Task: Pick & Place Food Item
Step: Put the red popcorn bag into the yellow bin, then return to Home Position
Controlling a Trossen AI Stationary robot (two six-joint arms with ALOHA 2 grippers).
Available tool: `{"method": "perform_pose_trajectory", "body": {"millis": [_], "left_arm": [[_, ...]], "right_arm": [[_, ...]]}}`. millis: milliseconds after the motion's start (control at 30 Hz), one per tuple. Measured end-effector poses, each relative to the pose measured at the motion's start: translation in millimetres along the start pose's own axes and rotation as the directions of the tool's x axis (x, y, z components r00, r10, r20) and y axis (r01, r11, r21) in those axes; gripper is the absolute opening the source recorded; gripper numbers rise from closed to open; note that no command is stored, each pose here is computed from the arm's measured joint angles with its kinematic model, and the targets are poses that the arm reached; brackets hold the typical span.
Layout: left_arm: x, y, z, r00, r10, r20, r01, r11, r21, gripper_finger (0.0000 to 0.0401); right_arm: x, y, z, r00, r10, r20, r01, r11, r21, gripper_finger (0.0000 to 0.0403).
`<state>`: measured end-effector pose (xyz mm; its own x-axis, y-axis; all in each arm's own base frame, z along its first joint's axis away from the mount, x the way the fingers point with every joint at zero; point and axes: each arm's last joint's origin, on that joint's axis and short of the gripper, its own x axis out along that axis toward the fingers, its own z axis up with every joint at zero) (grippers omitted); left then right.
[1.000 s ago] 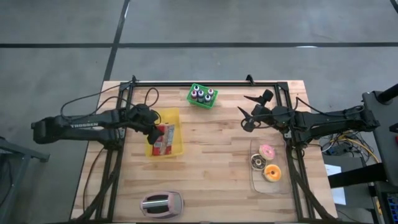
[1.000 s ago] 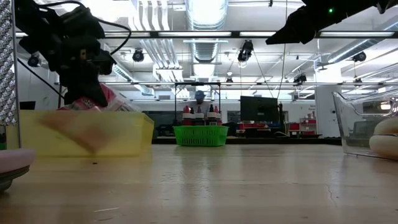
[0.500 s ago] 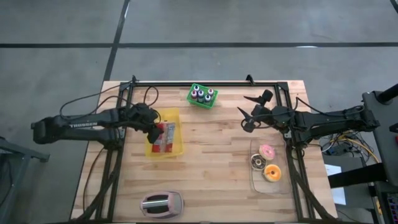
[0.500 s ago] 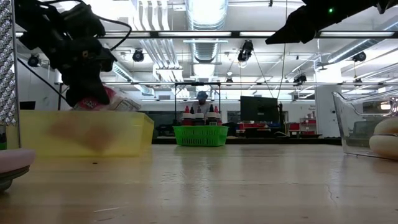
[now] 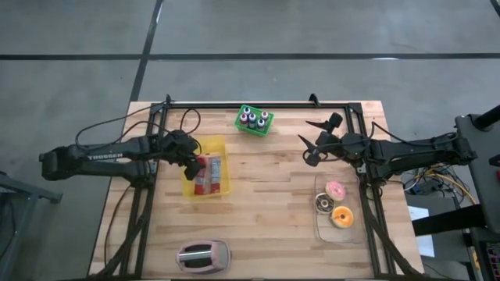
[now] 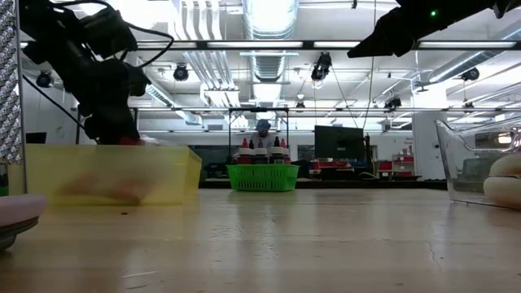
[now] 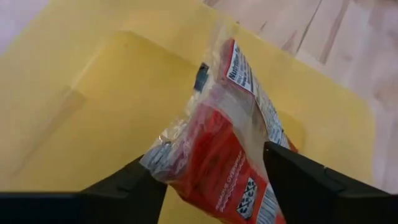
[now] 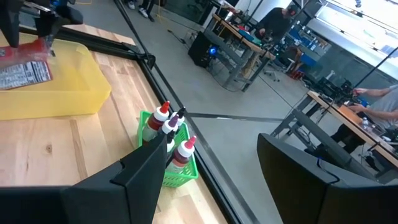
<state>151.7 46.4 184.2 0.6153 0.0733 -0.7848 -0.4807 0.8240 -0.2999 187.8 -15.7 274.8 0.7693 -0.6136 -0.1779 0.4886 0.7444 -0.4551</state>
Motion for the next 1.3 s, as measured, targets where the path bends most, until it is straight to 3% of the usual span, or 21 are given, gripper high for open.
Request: {"method": "perform_pose_trajectory", "body": {"millis": [167, 433, 767, 900, 1067, 1133, 1200, 1300], "left_arm": [[-3, 0, 3, 0.999, 0.033, 0.021, -0.034, 0.997, 0.064, 0.0276], [-21, -6, 17, 0.99, 0.041, 0.136, -0.065, 0.983, 0.171, 0.0274], [-42, -12, 29, 0.964, 0.039, 0.264, -0.094, 0.975, 0.199, 0.0273], [-42, -12, 29, 0.964, 0.04, 0.262, -0.094, 0.975, 0.199, 0.0273], [-41, -14, 33, 0.958, 0.022, 0.286, -0.072, 0.984, 0.163, 0.0273], [-42, -16, 33, 0.958, -0.035, 0.284, -0.027, 0.977, 0.211, 0.0273], [-45, -22, 37, 0.938, -0.173, 0.3, 0.073, 0.945, 0.317, 0.0273], [-60, -31, 43, 0.847, -0.389, 0.361, 0.197, 0.862, 0.467, 0.0273]], "right_arm": [[0, 0, 0, 1.0, 0.0, 0.0, 0.0, 1.0, 0.0, 0.0247], [0, 0, 0, 1.0, 0.0, 0.0, 0.0, 1.0, -0.003, 0.0247], [0, -2, 4, 0.999, -0.019, 0.029, 0.018, 0.999, 0.026, 0.0247], [-1, -3, 4, 0.999, -0.024, 0.032, 0.025, 0.999, -0.038, 0.0247], [-4, -6, 7, 0.998, -0.031, 0.05, 0.025, 0.992, 0.12, 0.0247], [-6, -8, 9, 0.998, -0.006, 0.065, -0.003, 0.99, 0.144, 0.0247], [-9, -9, 12, 0.993, 0.073, 0.093, -0.087, 0.984, 0.154, 0.0247], [-19, -15, 18, 0.971, 0.19, 0.142, -0.215, 0.958, 0.188, 0.0247]]}}
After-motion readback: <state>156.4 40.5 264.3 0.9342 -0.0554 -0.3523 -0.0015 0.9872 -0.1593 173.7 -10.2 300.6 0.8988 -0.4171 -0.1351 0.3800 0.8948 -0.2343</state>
